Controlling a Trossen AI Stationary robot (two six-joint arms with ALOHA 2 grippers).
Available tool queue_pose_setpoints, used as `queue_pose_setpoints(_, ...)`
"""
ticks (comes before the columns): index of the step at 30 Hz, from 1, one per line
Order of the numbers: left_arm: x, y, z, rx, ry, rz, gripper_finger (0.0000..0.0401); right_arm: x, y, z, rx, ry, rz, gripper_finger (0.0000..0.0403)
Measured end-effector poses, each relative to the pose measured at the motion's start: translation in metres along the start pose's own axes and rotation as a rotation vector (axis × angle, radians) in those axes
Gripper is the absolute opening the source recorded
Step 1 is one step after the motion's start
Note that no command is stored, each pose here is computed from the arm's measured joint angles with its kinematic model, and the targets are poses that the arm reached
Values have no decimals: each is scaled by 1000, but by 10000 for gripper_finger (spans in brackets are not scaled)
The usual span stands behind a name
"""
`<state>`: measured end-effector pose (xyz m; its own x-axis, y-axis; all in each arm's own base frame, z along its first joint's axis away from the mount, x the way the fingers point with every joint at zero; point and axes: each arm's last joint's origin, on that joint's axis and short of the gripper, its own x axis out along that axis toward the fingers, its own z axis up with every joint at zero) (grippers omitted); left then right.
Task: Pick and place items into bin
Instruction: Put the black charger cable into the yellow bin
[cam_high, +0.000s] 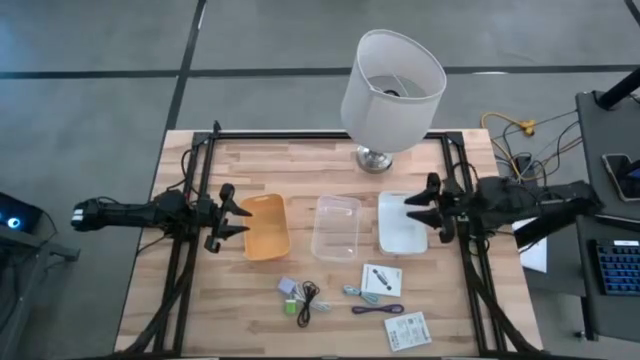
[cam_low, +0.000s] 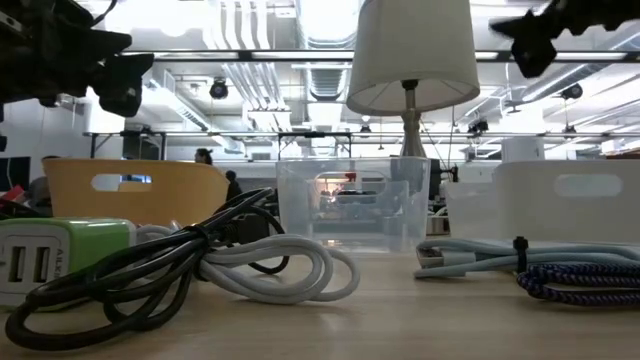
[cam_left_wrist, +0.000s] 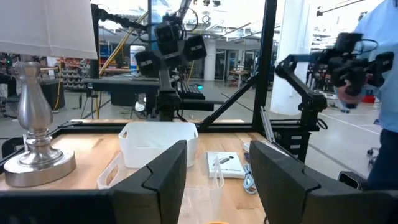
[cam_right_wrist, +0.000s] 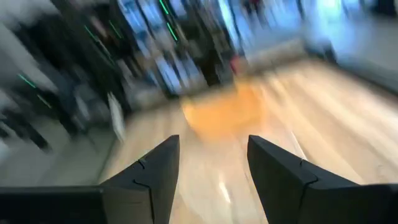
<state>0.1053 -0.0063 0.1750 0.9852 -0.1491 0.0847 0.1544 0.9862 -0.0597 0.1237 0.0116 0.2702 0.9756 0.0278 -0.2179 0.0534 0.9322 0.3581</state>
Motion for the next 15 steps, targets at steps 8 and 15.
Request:
queue_pose_setpoints(8,0,0,0,0,2,4,160,21,18,22,43,370,34,176)
queue_pose_setpoints(15,0,1,8,7,-84,47,160,46,22,23,76,603,-72,176)
